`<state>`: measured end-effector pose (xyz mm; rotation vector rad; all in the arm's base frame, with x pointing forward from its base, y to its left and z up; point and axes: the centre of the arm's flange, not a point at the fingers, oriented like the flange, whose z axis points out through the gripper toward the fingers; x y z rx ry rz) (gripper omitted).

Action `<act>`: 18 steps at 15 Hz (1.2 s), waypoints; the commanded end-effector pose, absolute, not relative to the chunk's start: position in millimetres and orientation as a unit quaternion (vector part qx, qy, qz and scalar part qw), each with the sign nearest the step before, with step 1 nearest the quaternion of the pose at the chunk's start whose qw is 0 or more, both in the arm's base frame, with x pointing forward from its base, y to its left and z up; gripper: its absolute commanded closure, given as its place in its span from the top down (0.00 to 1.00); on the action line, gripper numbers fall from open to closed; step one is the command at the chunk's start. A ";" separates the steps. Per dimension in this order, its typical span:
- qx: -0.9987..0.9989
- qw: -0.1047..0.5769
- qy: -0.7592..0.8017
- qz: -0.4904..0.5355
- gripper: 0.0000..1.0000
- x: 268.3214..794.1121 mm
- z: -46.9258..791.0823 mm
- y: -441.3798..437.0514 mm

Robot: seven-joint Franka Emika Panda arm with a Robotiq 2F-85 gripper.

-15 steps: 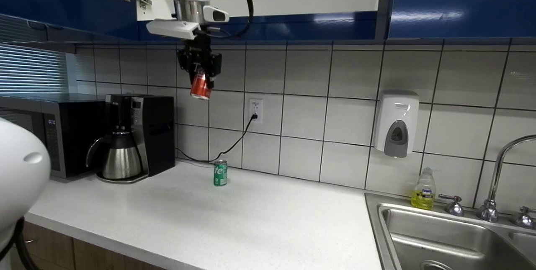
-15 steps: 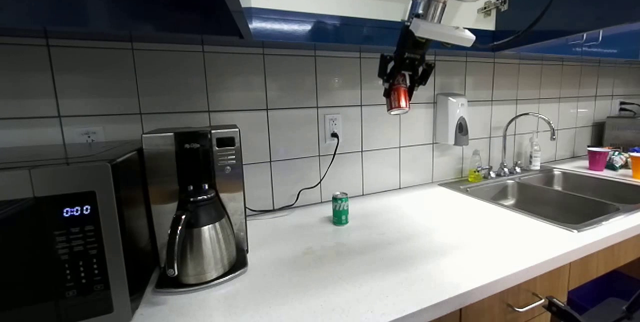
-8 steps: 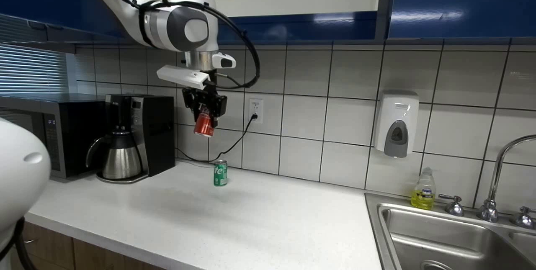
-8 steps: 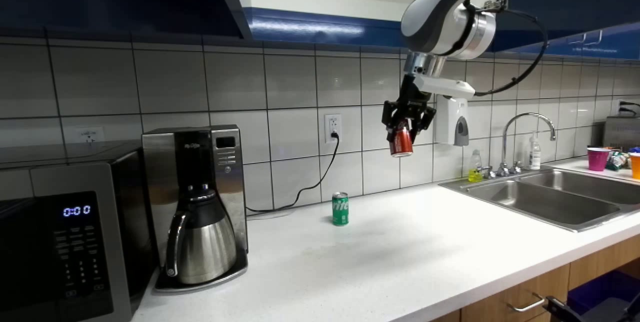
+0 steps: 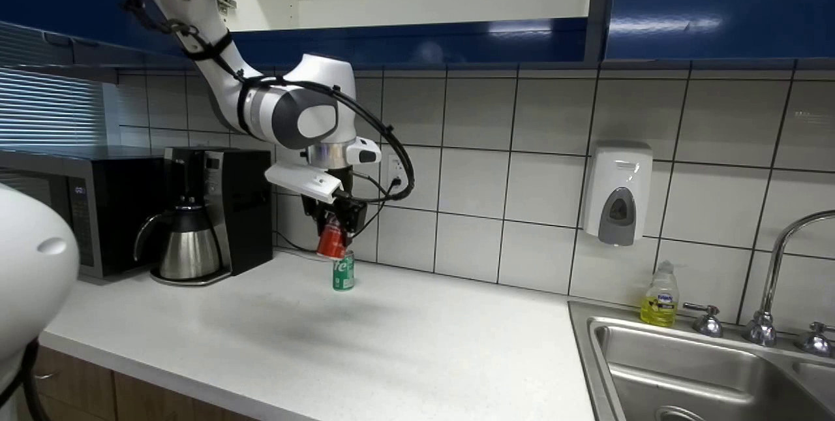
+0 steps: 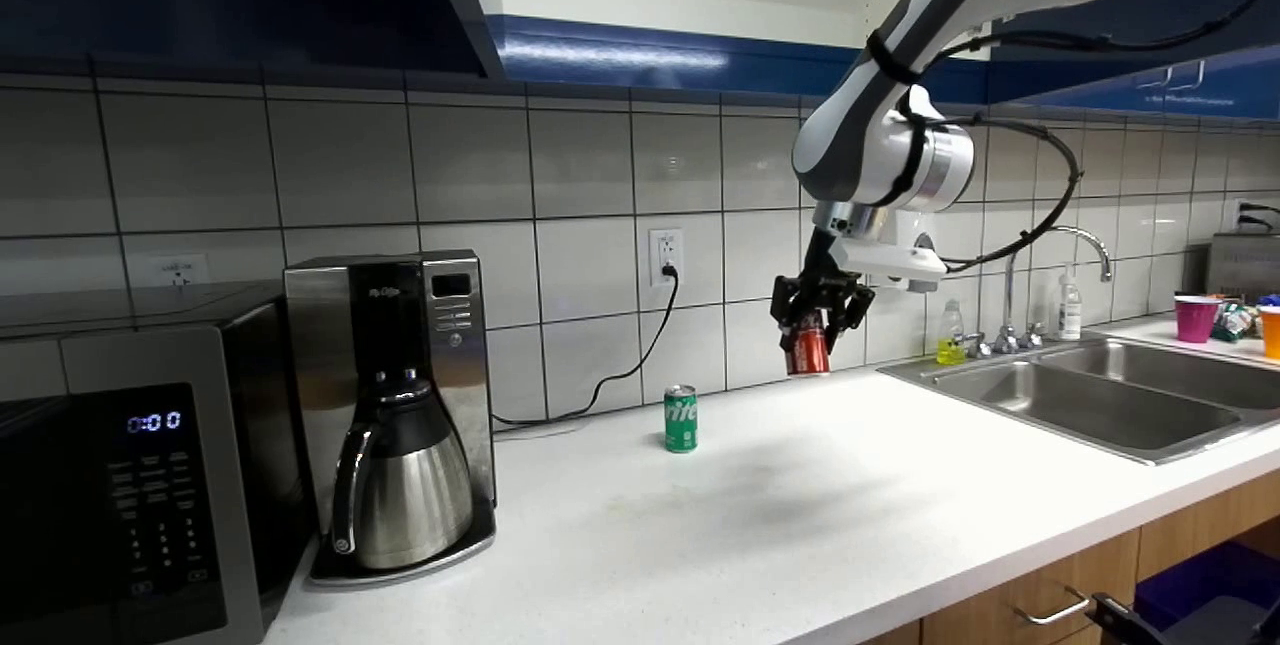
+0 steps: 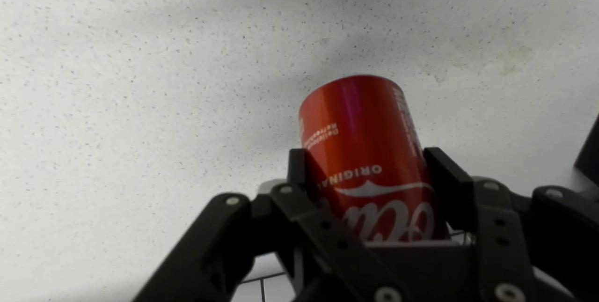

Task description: Put the red can on the counter.

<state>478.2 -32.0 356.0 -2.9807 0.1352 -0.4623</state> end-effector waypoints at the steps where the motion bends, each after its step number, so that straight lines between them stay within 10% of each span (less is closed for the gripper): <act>1: -0.983 0.061 0.042 -0.170 0.39 494.9 311.9 -44.9; 18: -0.977 0.015 0.032 -0.208 0.39 542.5 173.8 -43.7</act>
